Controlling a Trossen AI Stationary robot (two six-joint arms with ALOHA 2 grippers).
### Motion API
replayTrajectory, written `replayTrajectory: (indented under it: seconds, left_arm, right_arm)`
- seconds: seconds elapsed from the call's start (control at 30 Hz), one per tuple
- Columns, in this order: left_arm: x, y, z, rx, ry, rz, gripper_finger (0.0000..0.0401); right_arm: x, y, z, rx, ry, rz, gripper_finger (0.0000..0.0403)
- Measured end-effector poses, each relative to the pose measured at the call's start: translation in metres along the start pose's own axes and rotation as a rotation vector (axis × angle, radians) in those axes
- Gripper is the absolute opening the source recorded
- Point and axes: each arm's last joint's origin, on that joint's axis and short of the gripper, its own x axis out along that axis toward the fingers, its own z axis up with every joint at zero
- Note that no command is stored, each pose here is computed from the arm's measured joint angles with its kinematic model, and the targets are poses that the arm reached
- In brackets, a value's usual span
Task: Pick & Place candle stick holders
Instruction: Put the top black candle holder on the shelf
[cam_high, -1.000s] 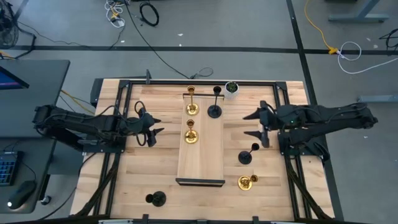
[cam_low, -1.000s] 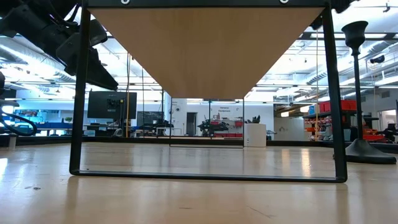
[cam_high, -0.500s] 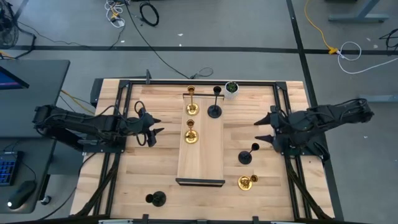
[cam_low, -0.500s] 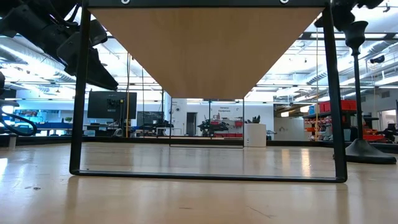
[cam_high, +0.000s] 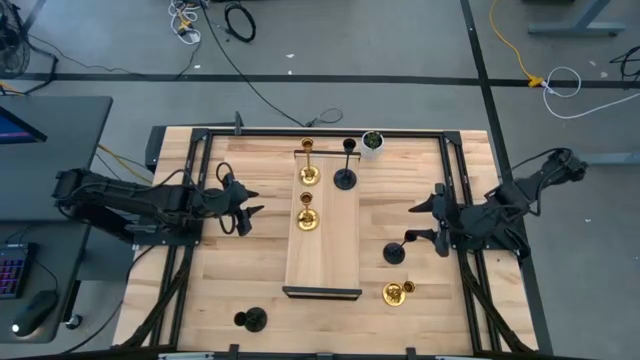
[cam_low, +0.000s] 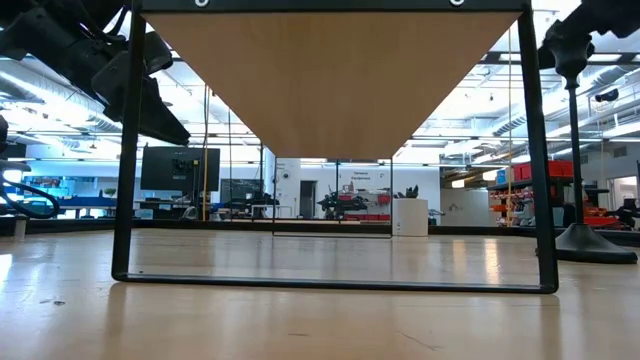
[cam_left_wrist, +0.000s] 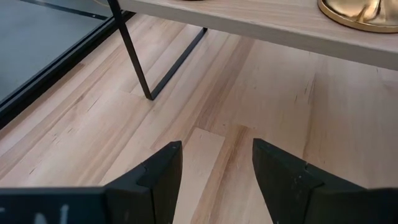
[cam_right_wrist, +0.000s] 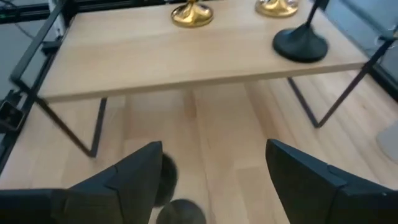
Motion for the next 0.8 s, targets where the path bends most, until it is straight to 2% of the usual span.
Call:
replayTrajectory:
  seconds: [0.33,0.6,0.8]
  left_arm:
    - [0.000,0.000,0.000,0.000,0.000,0.000,0.0197]
    - [0.000,0.000,0.000,0.000,0.000,0.000,0.0197]
    - [0.000,0.000,0.000,0.000,0.000,0.000,0.0197]
  right_arm:
    - [-0.007,0.007,-0.003,0.049,-0.013,0.068,0.0283]
    - [-0.009,0.014,-0.006,0.061,-0.024,0.078,0.0282]
    - [0.004,0.018,-0.027,0.066,-0.002,0.061,0.0282]
